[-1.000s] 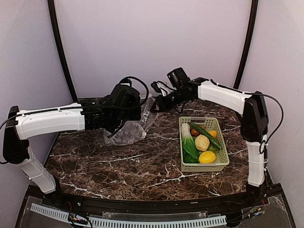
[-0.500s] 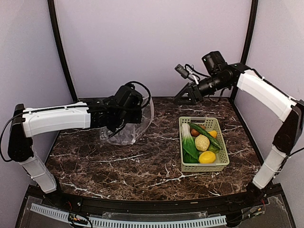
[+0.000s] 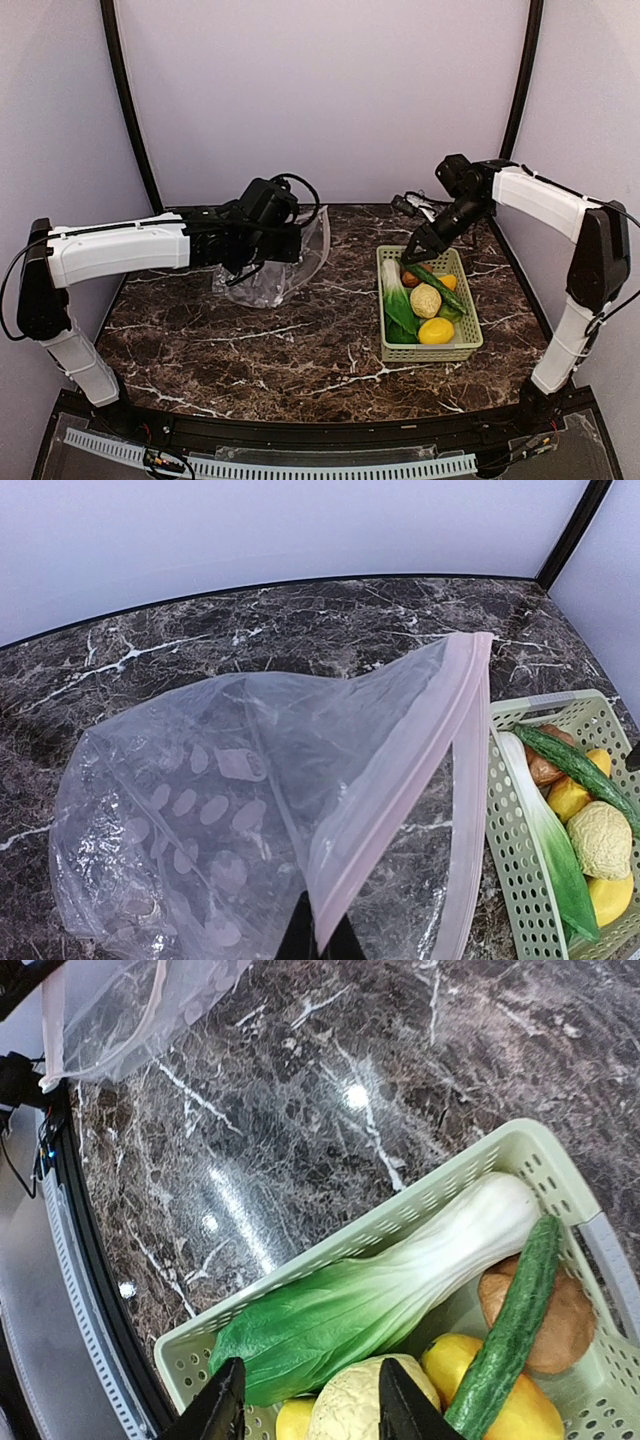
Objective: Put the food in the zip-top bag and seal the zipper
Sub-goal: Adjust the fake vegetable in the bin.
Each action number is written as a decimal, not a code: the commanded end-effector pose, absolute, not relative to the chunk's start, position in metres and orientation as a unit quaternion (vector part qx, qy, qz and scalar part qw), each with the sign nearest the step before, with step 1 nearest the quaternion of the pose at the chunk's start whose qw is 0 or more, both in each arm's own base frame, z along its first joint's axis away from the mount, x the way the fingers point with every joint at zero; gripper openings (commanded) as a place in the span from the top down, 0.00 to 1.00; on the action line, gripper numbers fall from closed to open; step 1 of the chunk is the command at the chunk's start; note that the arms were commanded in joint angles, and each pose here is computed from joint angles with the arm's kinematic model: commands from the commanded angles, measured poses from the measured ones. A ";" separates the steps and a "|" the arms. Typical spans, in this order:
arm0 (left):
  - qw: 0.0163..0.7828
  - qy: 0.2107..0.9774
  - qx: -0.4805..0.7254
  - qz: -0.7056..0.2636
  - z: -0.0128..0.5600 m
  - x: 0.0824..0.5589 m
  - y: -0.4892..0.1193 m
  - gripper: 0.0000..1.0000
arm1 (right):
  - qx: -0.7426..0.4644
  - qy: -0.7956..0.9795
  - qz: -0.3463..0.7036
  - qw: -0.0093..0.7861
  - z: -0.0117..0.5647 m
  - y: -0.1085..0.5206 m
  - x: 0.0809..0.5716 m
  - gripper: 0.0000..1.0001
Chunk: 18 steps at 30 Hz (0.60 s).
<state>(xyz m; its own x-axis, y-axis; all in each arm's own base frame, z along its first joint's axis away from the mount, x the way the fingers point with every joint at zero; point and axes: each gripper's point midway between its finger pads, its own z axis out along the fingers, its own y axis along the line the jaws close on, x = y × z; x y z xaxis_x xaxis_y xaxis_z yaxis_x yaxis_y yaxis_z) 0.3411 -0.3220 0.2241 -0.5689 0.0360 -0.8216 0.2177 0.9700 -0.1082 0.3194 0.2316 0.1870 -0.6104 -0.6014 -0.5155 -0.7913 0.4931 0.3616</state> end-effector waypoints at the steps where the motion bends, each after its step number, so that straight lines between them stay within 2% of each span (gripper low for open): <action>1: 0.444 0.886 0.081 -0.102 0.224 0.336 -0.320 0.99 | -0.441 0.832 0.316 0.114 0.178 0.239 0.289 0.53; 4: 0.445 0.887 0.076 -0.101 0.224 0.334 -0.316 0.99 | -0.469 0.834 0.263 0.120 0.161 0.232 0.281 0.44; 8: 0.444 0.888 0.072 -0.099 0.221 0.333 -0.313 0.99 | -0.454 0.850 0.243 0.113 0.139 0.234 0.277 0.42; 18: 0.438 0.891 0.075 -0.095 0.218 0.330 -0.311 0.99 | -0.333 0.915 0.198 0.110 0.110 0.244 0.352 0.49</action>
<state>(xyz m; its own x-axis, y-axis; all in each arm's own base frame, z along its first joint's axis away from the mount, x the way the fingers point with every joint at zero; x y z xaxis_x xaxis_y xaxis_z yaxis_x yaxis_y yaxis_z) 0.3360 -0.3199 0.2133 -0.5968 0.0544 -0.8005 0.2228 0.9697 -0.1002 0.3103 0.2433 0.1162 -0.6732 -0.6595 -0.3344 -0.7390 0.5851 0.3338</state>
